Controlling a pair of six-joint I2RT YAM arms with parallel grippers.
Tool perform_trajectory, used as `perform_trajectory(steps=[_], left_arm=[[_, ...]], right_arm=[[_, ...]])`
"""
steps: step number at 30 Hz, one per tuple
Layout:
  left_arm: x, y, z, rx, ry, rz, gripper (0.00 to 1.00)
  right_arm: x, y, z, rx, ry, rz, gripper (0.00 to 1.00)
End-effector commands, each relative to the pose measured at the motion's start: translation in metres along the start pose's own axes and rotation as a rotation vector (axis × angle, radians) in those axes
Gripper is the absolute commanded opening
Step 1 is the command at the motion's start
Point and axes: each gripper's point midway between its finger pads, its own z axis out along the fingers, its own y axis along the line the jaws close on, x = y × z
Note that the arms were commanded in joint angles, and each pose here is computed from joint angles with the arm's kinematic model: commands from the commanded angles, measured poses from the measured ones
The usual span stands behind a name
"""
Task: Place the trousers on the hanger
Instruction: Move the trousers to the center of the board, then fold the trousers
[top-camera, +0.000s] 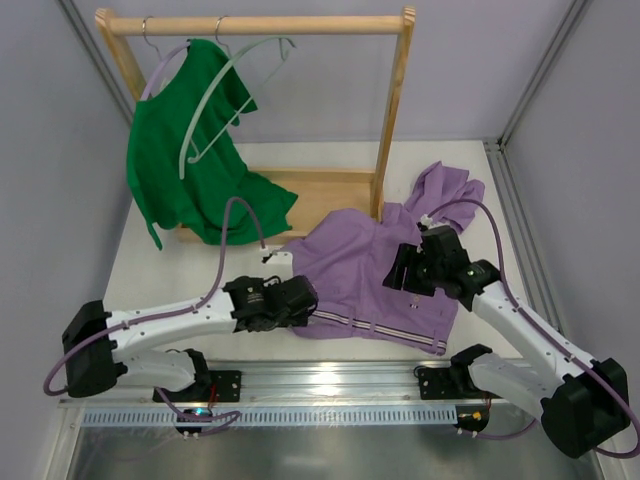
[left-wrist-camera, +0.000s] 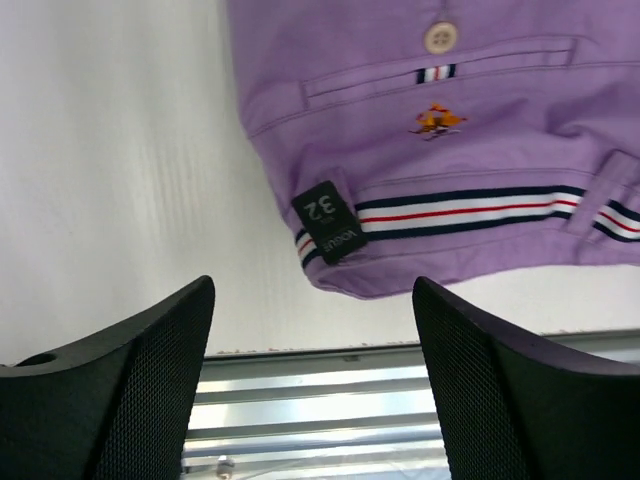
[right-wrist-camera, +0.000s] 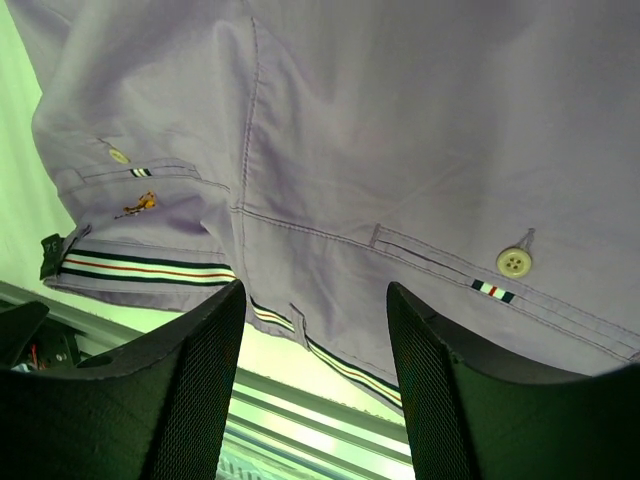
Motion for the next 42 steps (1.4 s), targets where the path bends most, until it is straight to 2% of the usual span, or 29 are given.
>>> perform_trajectory(steps=[1, 2, 4, 8, 12, 18, 23, 25, 26, 30, 34, 36, 38, 42], left_arm=[[-0.002, -0.022, -0.003, 0.156, 0.024, -0.11, 0.82], [-0.009, -0.025, 0.0, 0.186, 0.023, -0.161, 0.82], [0.003, -0.024, 0.008, 0.206, 0.088, -0.189, 0.83], [0.005, -0.019, 0.02, 0.237, 0.132, -0.308, 0.86], [0.006, -0.015, 0.027, 0.245, 0.124, -0.382, 0.88], [0.009, -0.024, 0.041, 0.251, 0.141, -0.445, 0.84], [0.022, -0.024, 0.057, 0.209, 0.172, -0.459, 0.68], [0.03, -0.018, 0.063, 0.176, 0.186, -0.462, 0.51], [0.032, -0.017, 0.064, 0.173, 0.188, -0.464, 0.33], [0.03, -0.012, 0.062, 0.161, 0.171, -0.45, 0.01], [0.018, -0.006, 0.053, 0.142, 0.141, -0.385, 0.01], [0.012, -0.005, 0.048, 0.149, 0.121, -0.376, 0.0], [0.011, -0.004, 0.045, 0.162, 0.112, -0.372, 0.0], [0.004, -0.008, 0.036, 0.22, 0.088, -0.363, 0.01]], right_arm=[[-0.022, 0.021, -0.008, -0.072, -0.075, -0.022, 0.62], [-0.022, 0.022, -0.009, -0.08, -0.076, -0.028, 0.62], [-0.023, 0.024, -0.011, -0.097, -0.087, -0.05, 0.63], [-0.026, 0.031, -0.017, -0.135, -0.111, -0.079, 0.64], [-0.027, 0.035, -0.02, -0.166, -0.127, -0.098, 0.64], [-0.024, 0.03, -0.014, -0.158, -0.127, -0.123, 0.65], [-0.038, 0.036, -0.018, -0.155, -0.151, -0.166, 0.66], [-0.054, 0.052, -0.024, -0.203, -0.199, -0.201, 0.7], [-0.064, 0.061, -0.027, -0.226, -0.233, -0.214, 0.71], [-0.108, 0.075, -0.038, -0.185, -0.335, -0.253, 0.83], [-0.149, 0.065, -0.031, -0.058, -0.394, -0.234, 0.87], [-0.173, 0.037, -0.015, 0.07, -0.376, -0.147, 0.87], [-0.191, 0.026, -0.016, 0.089, -0.401, -0.096, 0.87], [-0.226, -0.022, -0.01, 0.214, -0.437, 0.026, 0.78]])
